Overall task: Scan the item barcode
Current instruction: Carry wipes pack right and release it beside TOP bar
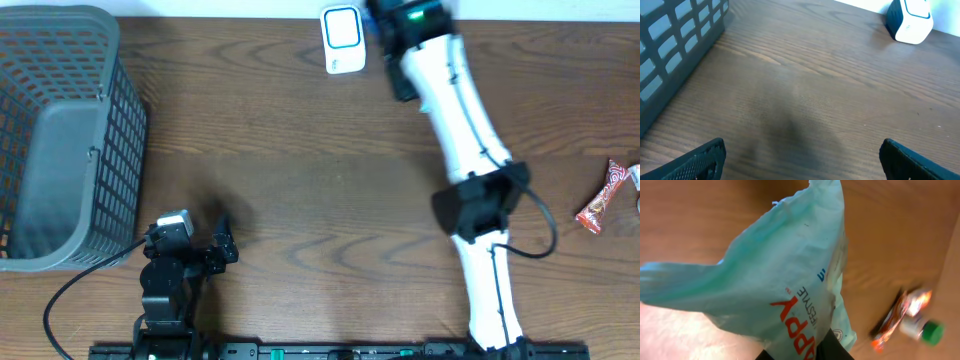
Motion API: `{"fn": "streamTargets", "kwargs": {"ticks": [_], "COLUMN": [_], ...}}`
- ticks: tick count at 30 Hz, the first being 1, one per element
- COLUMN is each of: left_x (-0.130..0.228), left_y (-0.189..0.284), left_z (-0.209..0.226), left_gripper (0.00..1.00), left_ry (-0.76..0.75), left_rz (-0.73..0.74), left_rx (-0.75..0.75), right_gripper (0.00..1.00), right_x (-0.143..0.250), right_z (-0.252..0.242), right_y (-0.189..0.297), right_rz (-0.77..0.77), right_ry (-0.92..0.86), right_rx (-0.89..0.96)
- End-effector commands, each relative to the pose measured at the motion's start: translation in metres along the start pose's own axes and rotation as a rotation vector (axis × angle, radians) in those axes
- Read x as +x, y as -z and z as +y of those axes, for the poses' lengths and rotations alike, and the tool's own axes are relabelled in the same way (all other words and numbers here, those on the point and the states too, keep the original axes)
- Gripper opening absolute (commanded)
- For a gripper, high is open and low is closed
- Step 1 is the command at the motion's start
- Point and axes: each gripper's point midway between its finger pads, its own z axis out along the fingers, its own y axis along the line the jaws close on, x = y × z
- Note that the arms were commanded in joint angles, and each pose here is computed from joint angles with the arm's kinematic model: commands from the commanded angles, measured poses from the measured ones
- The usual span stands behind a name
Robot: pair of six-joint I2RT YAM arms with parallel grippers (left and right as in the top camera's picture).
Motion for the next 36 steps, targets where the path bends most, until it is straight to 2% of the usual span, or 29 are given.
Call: {"fn": "streamTargets", "kwargs": {"ticks": [1,5,13,18,23,25,26,31,36], "left_x": [0.012,0.012,0.012,0.012,0.012,0.012,0.012,0.012,0.012], "left_y": [-0.003,-0.003,-0.003,-0.003,-0.003,-0.003,-0.003,-0.003,-0.003], "left_z": [0.006,0.006,0.006,0.006,0.006,0.006,0.006,0.006,0.006], "left_gripper": [0.98,0.98,0.98,0.98,0.98,0.98,0.97,0.98,0.98], "left_ry": [0.011,0.010,0.011,0.010,0.010,0.011,0.010,0.010,0.010], "left_rz": [0.026,0.026,0.026,0.026,0.026,0.026,0.026,0.026,0.026], "left_rx": [-0.021,-0.021,-0.021,-0.021,-0.021,-0.021,-0.021,-0.021,-0.021], "right_gripper": [0.01,0.01,0.01,0.01,0.02,0.76,0.99,0.99,0.99], "right_x": [0.006,0.023,0.094,0.132,0.153,0.157,0.158,0.140,0.095], "right_z": [-0.048,-0.099,-0.182,-0.227,-0.247,-0.254,-0.258,-0.271,-0.269], "right_y": [-0.024,-0.059,-0.131,-0.195,-0.221,-0.222,-0.220,-0.184,-0.101], "right_rz": [0.066,0.161,0.413,0.459,0.477,0.482,0.481,0.382,0.153], "right_ry": [-0.256,-0.404,-0.597,-0.739,-0.830,-0.836,-0.832,-0.832,-0.794], "right_rx": [0.026,0.084,0.221,0.278,0.271,0.267,0.265,0.250,0.128]}}
